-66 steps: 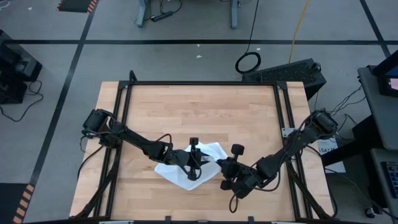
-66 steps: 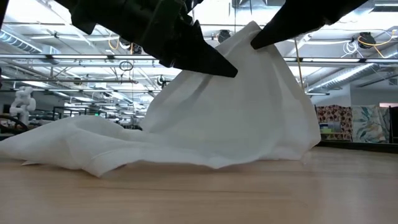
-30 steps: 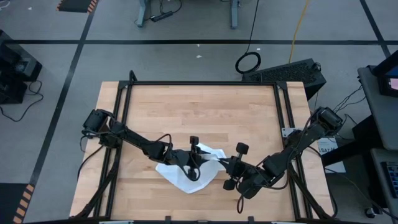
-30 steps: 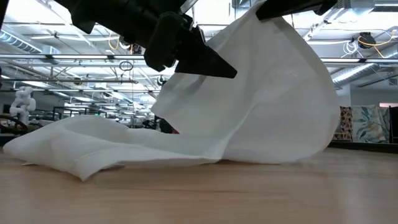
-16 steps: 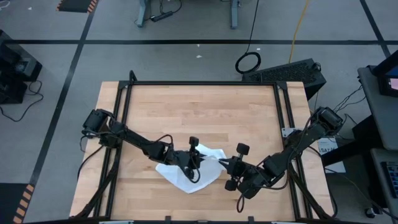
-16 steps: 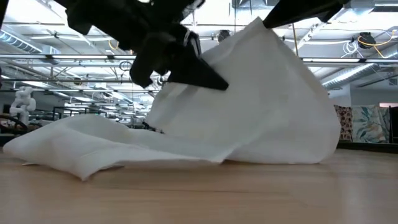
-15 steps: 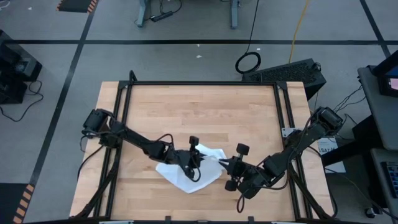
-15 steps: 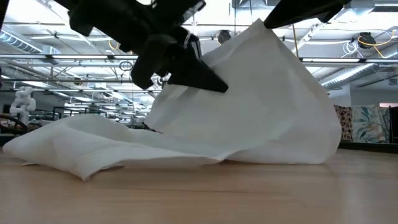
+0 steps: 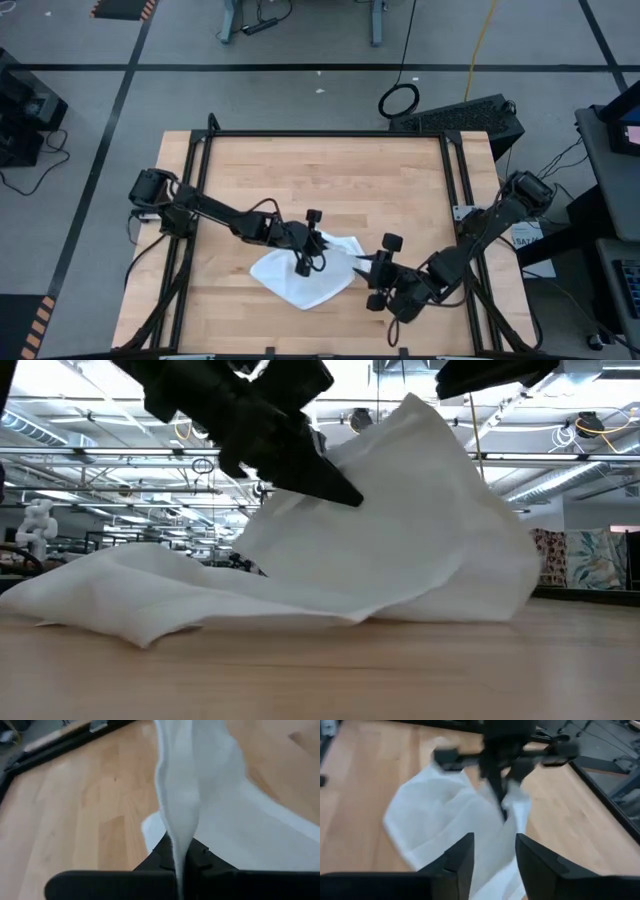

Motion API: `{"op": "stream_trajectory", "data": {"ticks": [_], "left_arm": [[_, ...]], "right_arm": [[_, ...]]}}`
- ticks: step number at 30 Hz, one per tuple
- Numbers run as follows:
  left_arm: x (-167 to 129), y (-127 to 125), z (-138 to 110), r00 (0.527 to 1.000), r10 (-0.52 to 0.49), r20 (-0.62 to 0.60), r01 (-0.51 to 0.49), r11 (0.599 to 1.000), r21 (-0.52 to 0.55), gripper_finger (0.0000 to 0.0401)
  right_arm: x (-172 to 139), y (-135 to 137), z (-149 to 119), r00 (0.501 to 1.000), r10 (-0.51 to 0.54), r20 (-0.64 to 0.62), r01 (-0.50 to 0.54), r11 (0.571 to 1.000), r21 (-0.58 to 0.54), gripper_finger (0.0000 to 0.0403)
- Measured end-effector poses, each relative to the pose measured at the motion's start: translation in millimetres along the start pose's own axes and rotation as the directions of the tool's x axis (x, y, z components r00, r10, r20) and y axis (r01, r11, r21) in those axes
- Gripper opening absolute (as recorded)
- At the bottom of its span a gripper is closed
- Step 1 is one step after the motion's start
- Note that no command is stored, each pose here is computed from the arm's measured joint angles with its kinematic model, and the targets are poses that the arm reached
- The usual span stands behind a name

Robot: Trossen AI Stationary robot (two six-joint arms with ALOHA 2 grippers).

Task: Roll towel
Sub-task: Roll the white towel

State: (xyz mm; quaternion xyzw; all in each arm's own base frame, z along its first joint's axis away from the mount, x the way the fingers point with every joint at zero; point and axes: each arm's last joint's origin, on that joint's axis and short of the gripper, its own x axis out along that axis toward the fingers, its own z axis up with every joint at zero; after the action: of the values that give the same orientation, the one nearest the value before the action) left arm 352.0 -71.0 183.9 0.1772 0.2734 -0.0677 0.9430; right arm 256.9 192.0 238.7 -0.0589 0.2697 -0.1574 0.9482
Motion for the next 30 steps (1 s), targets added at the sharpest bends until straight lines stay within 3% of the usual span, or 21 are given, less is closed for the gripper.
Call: {"op": "stream_trajectory", "data": {"ticks": [5, 10, 15, 22, 30], "left_arm": [[-20.6, 7.7, 7.8, 0.999, -0.032, -0.007, 0.031, 0.999, -0.029, 0.0002], [-26.8, 11.8, 9.4, 0.999, -0.048, -0.007, 0.048, 0.998, -0.042, 0.0002], [-25.6, 18.2, 3.8, 0.998, -0.049, -0.044, 0.046, 0.996, -0.071, 0.0002], [-25.4, 22.2, -0.4, 0.995, -0.066, -0.071, 0.059, 0.993, -0.105, 0.0002], [-25.4, 21.9, -0.9, 0.994, -0.075, -0.075, 0.067, 0.992, -0.105, 0.0002]], "right_arm": [[-3.4, 7.4, -2.5, 0.999, -0.016, 0.039, 0.017, 1.000, -0.020, 0.0168], [12.5, 16.1, -0.6, 0.997, -0.017, 0.077, 0.027, 0.992, -0.127, 0.0180], [20.2, 21.8, 0.0, 0.994, -0.024, 0.107, 0.044, 0.981, -0.191, 0.0146], [26.8, 16.8, 3.8, 0.992, -0.054, 0.115, 0.073, 0.982, -0.175, 0.0095], [42.5, 3.2, 8.0, 0.993, -0.086, 0.082, 0.098, 0.983, -0.156, 0.0080]]}}
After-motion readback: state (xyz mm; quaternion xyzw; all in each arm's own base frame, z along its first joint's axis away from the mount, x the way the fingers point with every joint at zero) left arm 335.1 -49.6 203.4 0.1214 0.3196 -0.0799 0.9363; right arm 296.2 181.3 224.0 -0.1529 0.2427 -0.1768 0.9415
